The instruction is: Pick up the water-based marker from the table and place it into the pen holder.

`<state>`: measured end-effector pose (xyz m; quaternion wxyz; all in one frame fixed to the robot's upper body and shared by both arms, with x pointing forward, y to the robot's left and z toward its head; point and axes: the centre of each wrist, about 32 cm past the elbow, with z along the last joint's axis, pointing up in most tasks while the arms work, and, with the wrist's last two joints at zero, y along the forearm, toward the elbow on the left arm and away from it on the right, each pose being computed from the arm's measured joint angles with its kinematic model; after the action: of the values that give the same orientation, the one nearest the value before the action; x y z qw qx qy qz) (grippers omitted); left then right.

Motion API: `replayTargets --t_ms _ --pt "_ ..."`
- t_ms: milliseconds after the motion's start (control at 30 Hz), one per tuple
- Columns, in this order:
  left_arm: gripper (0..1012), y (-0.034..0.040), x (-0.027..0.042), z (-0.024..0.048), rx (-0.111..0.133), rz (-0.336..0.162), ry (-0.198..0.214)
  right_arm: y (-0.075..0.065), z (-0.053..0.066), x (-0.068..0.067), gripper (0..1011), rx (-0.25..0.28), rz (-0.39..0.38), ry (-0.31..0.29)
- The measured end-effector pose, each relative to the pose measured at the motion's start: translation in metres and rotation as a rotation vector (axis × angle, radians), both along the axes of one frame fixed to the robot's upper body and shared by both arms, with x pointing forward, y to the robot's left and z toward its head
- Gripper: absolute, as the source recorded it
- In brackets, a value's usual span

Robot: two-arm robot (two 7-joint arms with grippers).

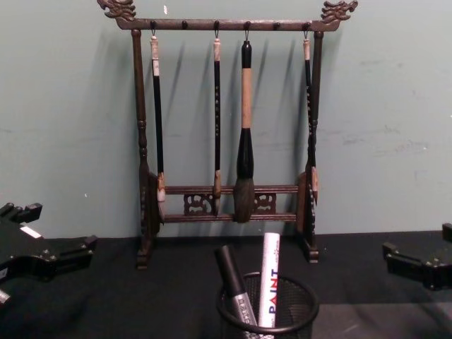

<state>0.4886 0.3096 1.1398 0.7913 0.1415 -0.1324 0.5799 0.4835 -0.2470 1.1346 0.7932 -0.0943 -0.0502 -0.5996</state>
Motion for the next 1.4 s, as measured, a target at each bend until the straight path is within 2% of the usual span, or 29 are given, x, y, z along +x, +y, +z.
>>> replayTargets --t_ms 1400 --pt "1001 0.0 0.0 0.0 0.0 0.0 0.0 0.0 0.0 0.0 1002 0.0 0.0 0.0"
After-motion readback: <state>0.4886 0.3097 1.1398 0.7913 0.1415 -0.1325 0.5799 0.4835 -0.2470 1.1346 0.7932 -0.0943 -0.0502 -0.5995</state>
